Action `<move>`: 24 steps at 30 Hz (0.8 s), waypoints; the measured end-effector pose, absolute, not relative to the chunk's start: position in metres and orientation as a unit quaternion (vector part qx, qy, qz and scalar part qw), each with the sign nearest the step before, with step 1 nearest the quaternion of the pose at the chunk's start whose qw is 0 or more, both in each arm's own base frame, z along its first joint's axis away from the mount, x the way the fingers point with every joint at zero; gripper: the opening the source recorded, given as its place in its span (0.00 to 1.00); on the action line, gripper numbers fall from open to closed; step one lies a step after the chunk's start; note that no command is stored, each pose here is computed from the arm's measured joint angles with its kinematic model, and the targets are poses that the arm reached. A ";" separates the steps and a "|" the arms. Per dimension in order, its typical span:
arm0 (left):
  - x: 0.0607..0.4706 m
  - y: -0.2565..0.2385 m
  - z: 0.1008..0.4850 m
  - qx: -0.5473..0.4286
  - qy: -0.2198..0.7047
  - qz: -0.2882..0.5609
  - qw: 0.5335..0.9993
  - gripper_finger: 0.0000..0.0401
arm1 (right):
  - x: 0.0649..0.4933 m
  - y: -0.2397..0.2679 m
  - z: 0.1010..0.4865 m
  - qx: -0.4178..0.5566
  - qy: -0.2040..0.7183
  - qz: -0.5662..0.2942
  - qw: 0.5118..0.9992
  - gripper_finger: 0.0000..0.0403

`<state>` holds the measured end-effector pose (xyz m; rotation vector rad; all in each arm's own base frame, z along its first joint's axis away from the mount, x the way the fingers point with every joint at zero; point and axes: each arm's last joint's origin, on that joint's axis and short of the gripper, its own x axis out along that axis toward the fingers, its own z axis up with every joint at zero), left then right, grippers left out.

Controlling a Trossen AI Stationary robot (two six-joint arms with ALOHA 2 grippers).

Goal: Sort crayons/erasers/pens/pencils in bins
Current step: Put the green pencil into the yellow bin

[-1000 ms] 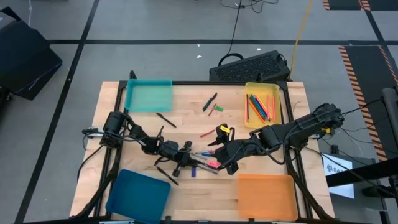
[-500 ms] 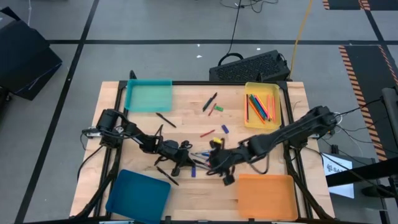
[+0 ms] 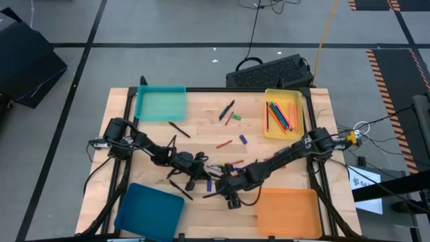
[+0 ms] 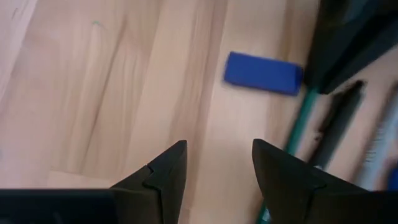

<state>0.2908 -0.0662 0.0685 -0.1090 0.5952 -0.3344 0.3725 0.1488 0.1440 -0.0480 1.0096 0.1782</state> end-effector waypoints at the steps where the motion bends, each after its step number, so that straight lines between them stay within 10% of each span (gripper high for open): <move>1: 0.291 -0.067 0.070 -0.054 0.292 -0.164 0.941 0.04 | 0.372 0.148 0.146 -0.030 0.480 0.083 0.873 0.43; 24: 0.284 -0.068 0.113 -0.026 0.269 -0.146 0.952 0.07 | 0.379 0.125 0.161 -0.067 0.451 0.013 0.890 0.43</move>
